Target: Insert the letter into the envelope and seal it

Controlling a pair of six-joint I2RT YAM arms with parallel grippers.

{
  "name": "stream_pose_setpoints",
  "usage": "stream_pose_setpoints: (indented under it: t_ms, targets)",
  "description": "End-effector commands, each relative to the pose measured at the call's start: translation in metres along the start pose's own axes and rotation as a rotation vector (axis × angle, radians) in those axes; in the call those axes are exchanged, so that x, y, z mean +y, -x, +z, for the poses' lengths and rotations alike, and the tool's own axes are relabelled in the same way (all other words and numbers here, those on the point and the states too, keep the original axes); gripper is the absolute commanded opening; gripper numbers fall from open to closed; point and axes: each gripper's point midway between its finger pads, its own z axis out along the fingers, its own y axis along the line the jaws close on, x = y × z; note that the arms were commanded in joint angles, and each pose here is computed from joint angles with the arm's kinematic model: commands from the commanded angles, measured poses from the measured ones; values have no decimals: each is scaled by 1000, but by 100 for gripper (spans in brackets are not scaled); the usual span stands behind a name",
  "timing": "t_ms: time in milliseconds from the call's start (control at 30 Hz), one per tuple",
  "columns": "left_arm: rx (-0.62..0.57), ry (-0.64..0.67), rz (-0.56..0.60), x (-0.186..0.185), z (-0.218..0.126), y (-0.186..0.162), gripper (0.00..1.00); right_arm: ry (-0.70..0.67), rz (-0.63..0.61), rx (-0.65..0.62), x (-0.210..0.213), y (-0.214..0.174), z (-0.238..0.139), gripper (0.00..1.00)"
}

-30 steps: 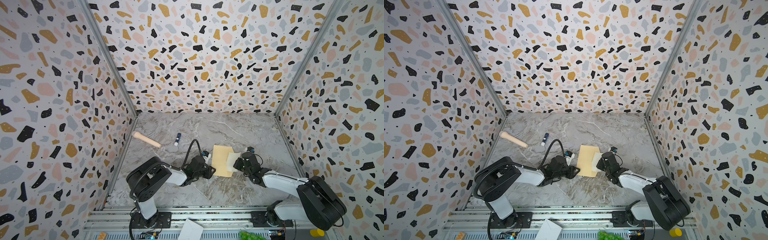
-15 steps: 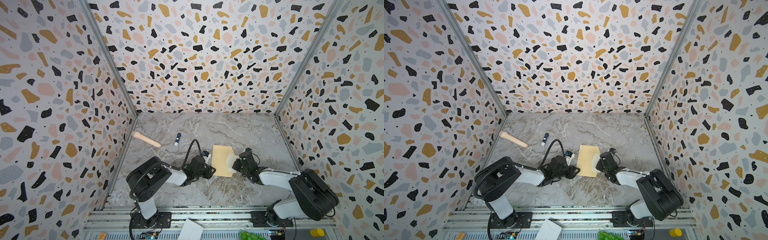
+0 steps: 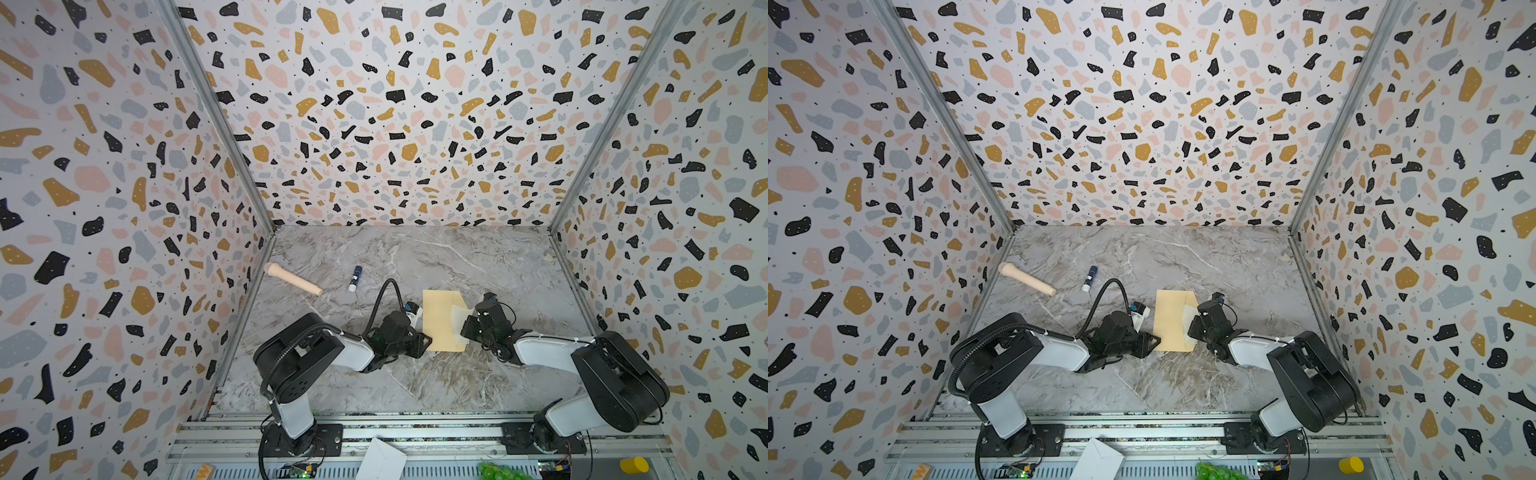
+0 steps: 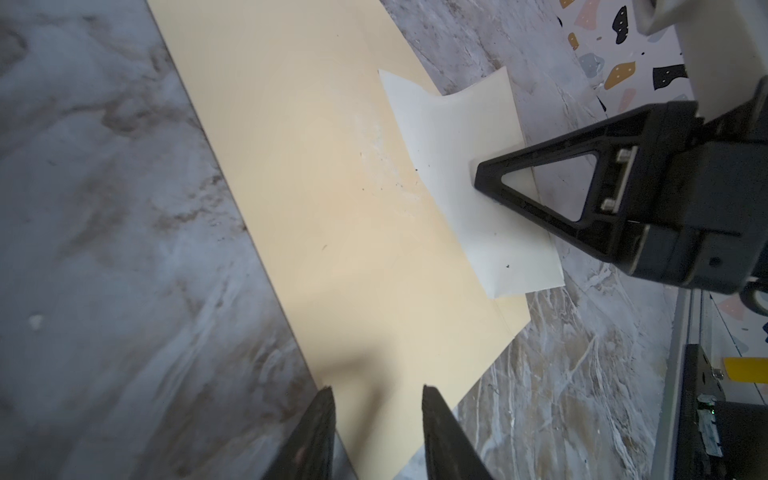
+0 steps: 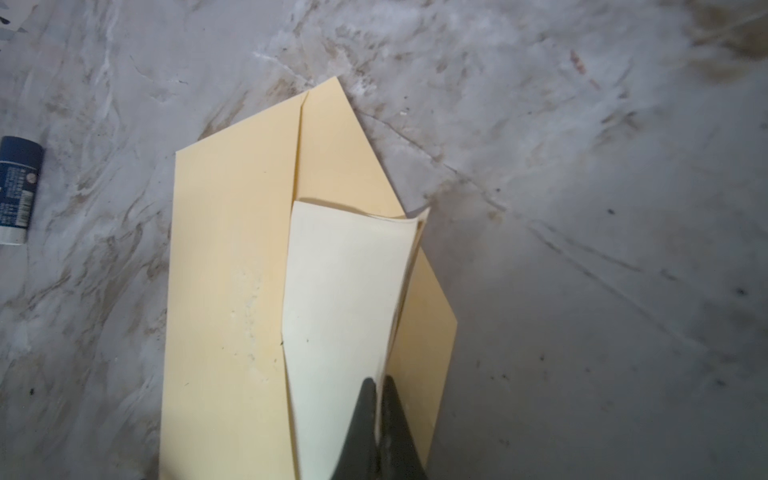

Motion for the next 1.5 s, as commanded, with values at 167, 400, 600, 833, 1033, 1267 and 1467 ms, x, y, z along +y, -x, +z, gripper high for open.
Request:
stream_pose_setpoints:
  t_ms: [167,400,600,833,1033,1267,1467]
  targets:
    - [28,17,34,3,2,-7,37,52,-142,-10,18,15,-4,0]
    - [-37,-21,43,-8,-11,24,50,78,-258,21,22,20,0,0]
    - [-104,-28,19,-2,-27,53,62,111,-408,51,32,24,6,8]
    - [-113,-44,5,0,-21,64,64,112,-445,77,45,38,5,29]
    - [-122,-19,-17,11,-16,70,67,93,-421,76,46,44,0,33]
    - [-97,6,-37,23,-2,67,67,98,-397,123,42,36,11,34]
    - [-78,41,-41,34,3,58,66,102,-369,148,37,31,17,34]
